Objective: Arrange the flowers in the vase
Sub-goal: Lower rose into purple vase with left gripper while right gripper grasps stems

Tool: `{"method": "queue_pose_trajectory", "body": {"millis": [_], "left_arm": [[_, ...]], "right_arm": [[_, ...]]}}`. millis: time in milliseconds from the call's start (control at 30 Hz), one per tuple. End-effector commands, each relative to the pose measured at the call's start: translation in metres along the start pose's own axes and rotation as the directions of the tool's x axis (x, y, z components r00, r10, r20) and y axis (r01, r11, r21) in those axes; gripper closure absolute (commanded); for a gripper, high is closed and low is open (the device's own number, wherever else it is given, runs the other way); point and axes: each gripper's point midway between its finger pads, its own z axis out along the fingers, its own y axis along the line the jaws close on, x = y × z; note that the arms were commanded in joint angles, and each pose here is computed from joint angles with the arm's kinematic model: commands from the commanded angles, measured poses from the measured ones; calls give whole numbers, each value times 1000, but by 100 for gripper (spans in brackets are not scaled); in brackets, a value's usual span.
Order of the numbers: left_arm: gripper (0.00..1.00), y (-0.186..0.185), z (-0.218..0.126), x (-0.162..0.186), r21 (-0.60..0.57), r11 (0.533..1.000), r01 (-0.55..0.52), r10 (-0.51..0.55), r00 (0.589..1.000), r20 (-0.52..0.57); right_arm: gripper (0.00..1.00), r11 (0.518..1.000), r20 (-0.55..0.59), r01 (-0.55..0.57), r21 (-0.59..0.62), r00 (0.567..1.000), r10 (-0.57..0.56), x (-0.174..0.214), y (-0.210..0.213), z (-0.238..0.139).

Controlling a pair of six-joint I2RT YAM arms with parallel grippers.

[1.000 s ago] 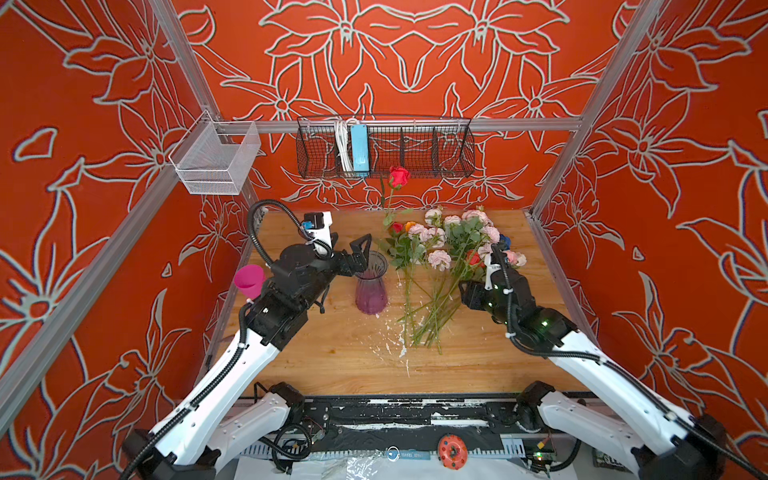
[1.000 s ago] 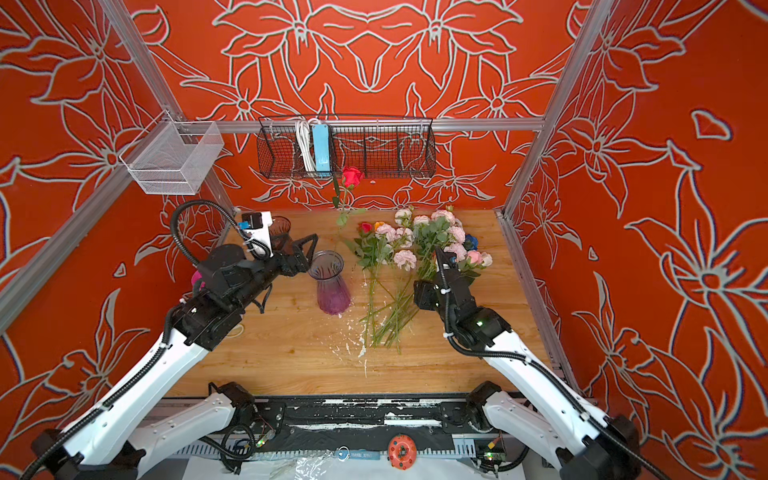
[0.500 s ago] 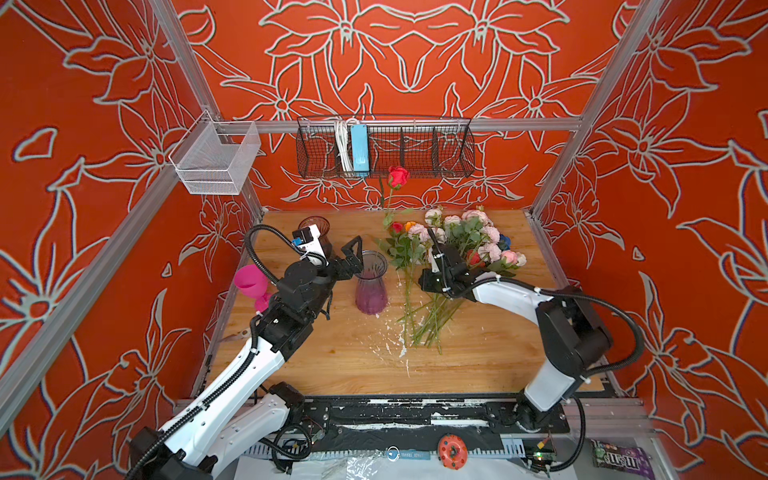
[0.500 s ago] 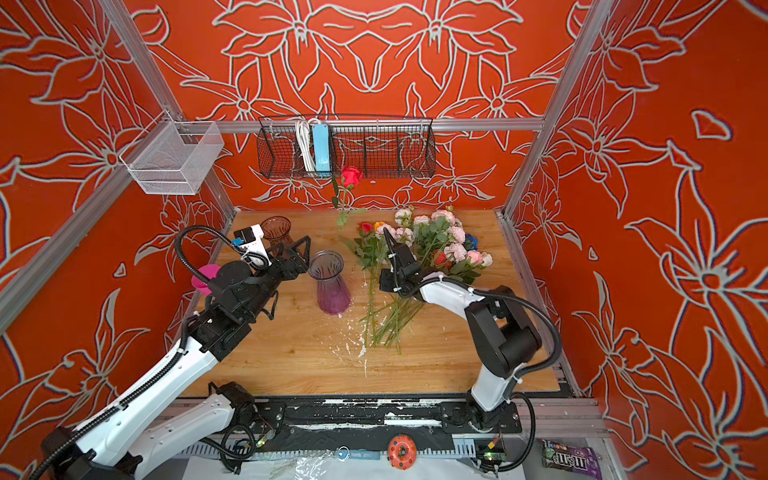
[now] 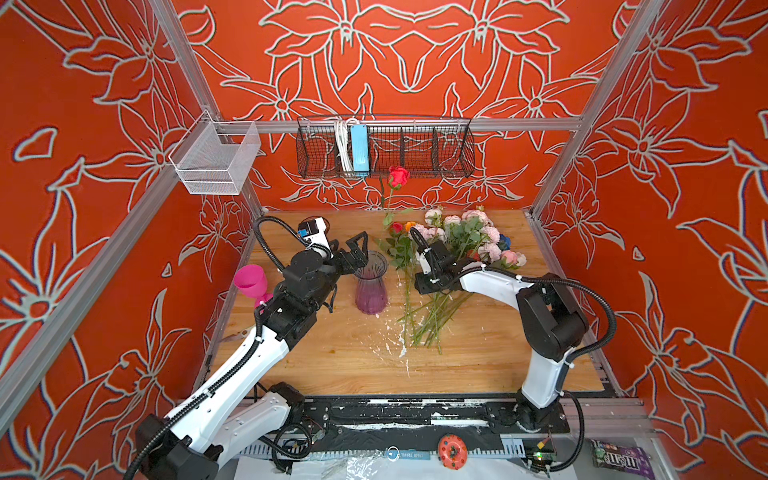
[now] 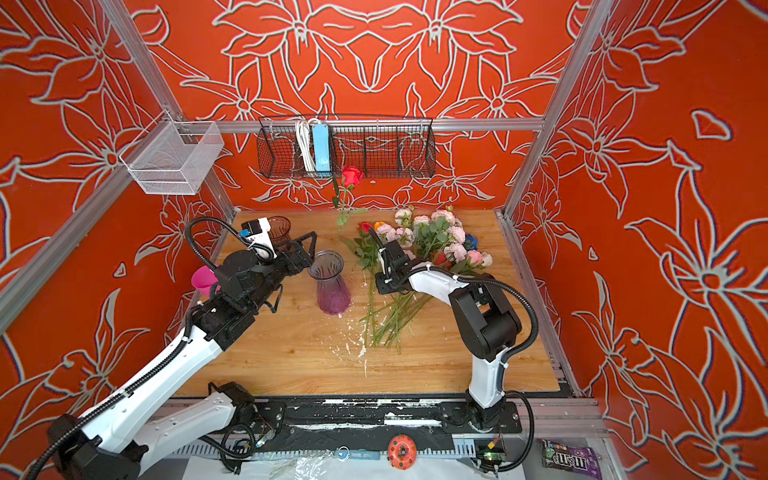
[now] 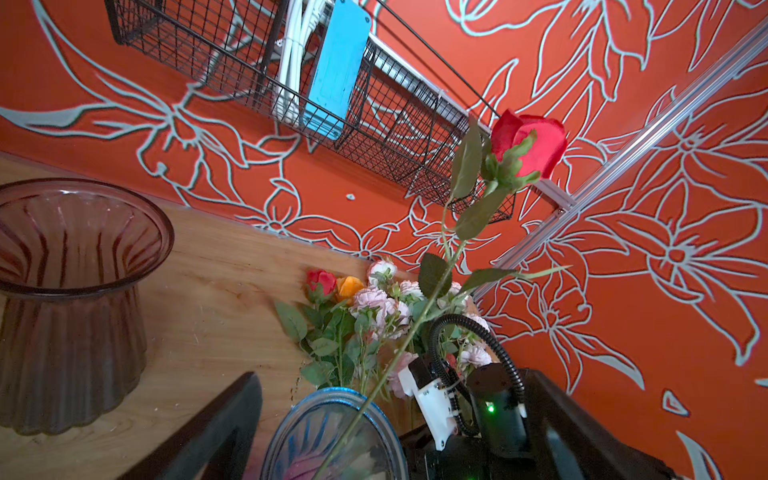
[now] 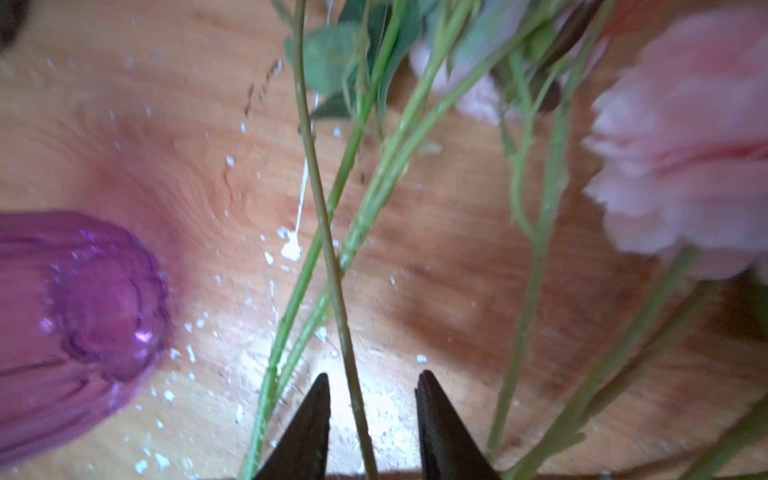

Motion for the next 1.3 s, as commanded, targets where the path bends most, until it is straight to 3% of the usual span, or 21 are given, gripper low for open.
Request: {"method": "queue_pose_trajectory", "body": {"millis": [0, 133, 333, 433, 600, 767, 1000, 1133, 1267], "left_arm": [[2, -4, 0, -3, 13, 1000, 18, -18, 1000, -8], [2, -5, 1, -3, 19, 999, 26, -25, 1000, -15], [2, -10, 0, -3, 44, 999, 23, -22, 999, -24], [1, -9, 5, 2, 44, 999, 16, -14, 999, -37], [1, -12, 10, 9, 66, 998, 3, 1, 998, -60], [2, -18, 9, 6, 93, 996, -11, 16, 998, -57], [2, -46, 8, 14, 258, 965, -35, 60, 994, -88], [2, -56, 9, 16, 299, 953, -46, 85, 989, -121], [2, -79, 8, 13, 386, 916, -105, 178, 971, -158]], "right_arm": [[71, 999, -62, 24, -21, 998, -25, 21, 2, 3], [88, 999, -32, 9, -33, 999, -10, 22, 3, -4], [98, 986, 74, 11, -169, 997, 2, 1, 31, -40], [99, 961, 71, 17, -277, 997, 3, -2, 51, -55], [100, 946, 143, 16, -325, 989, 33, -2, 57, -88], [100, 940, 194, 29, -340, 980, 40, 8, 57, -124], [100, 962, 247, -6, -273, 966, 76, 54, 28, -155], [100, 980, 337, -32, -196, 936, 98, 67, 5, -170], [100, 981, 482, -10, -194, 870, 104, 53, 2, -200]]}}
